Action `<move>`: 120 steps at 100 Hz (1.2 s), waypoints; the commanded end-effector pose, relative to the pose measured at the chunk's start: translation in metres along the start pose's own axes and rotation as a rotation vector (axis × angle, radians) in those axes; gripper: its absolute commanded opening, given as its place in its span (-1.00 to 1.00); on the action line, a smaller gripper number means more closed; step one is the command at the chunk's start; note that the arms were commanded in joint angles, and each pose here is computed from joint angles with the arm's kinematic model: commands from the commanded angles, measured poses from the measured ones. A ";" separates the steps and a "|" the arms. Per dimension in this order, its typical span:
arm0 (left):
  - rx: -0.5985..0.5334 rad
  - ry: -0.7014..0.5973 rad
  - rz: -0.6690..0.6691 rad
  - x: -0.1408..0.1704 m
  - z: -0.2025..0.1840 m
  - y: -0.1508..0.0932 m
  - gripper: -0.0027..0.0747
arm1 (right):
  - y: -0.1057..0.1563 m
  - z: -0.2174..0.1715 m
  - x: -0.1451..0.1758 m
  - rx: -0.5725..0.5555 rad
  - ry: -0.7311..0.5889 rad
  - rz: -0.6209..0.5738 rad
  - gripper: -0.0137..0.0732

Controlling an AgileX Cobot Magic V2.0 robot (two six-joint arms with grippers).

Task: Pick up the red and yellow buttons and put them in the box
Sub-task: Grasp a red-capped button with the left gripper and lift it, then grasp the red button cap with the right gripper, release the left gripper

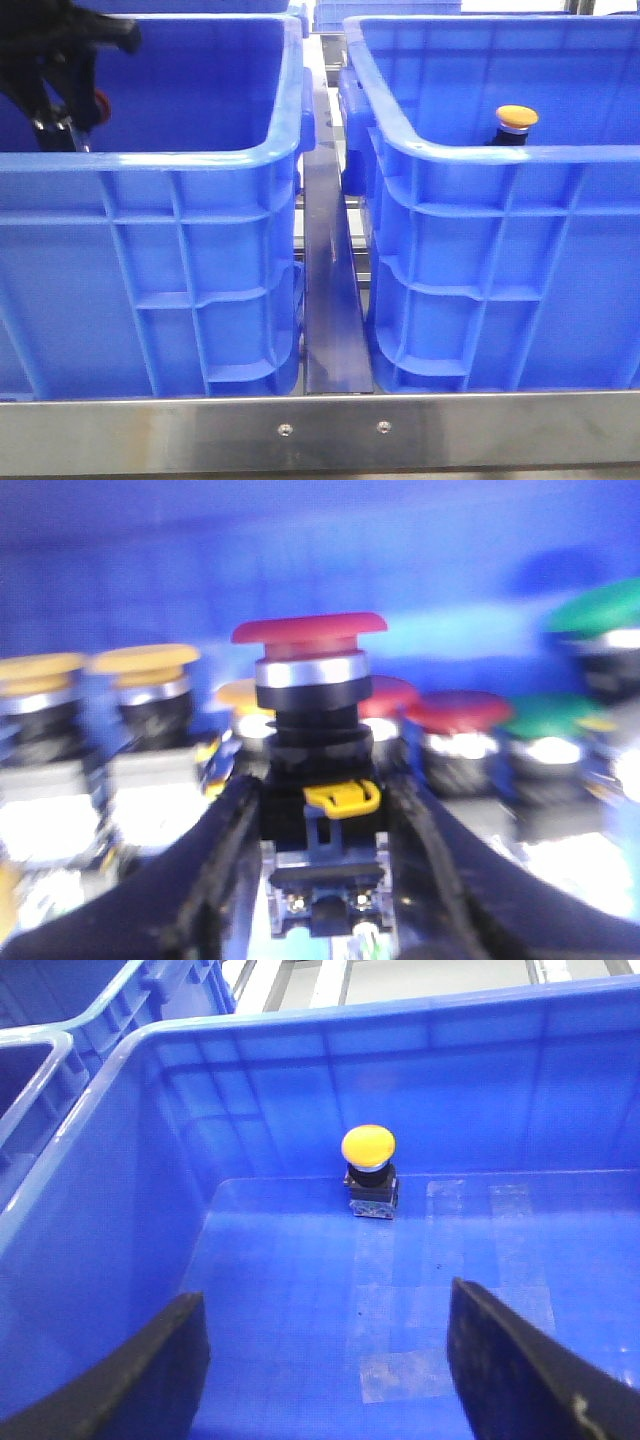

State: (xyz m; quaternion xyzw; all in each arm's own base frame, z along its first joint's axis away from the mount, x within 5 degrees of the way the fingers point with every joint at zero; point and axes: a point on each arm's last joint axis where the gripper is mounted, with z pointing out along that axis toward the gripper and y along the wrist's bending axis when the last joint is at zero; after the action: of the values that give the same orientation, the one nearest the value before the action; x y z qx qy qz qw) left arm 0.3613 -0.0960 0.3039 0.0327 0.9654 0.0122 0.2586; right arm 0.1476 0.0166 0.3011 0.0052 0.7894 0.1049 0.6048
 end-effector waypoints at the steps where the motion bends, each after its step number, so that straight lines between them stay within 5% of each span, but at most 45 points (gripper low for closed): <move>1: 0.063 -0.160 0.000 0.001 -0.046 -0.006 -0.49 | -0.003 -0.003 -0.013 0.038 -0.079 -0.009 0.53; 34: 0.254 -0.332 0.116 0.041 -0.115 -0.046 -0.49 | -0.003 -0.003 -0.013 0.038 -0.079 -0.009 0.53; 72: 0.534 -0.438 0.454 0.081 -0.165 -0.116 -0.50 | -0.003 -0.003 -0.014 0.039 -0.080 -0.009 0.53; 105: 0.592 -0.430 0.513 0.095 -0.174 -0.133 -0.50 | -0.001 -0.003 -0.015 0.024 -0.074 0.010 0.53; 120: 0.594 -0.429 0.512 0.095 -0.174 -0.133 -0.50 | 0.012 0.000 -0.030 -0.084 -0.001 0.029 0.53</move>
State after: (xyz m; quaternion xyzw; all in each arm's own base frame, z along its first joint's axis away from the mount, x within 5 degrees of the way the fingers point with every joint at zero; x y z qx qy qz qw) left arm 0.1895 -0.2251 0.3795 0.3537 0.8394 -0.1769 0.3729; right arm 0.1495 0.0211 0.3089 -0.0095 0.7944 0.1236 0.5946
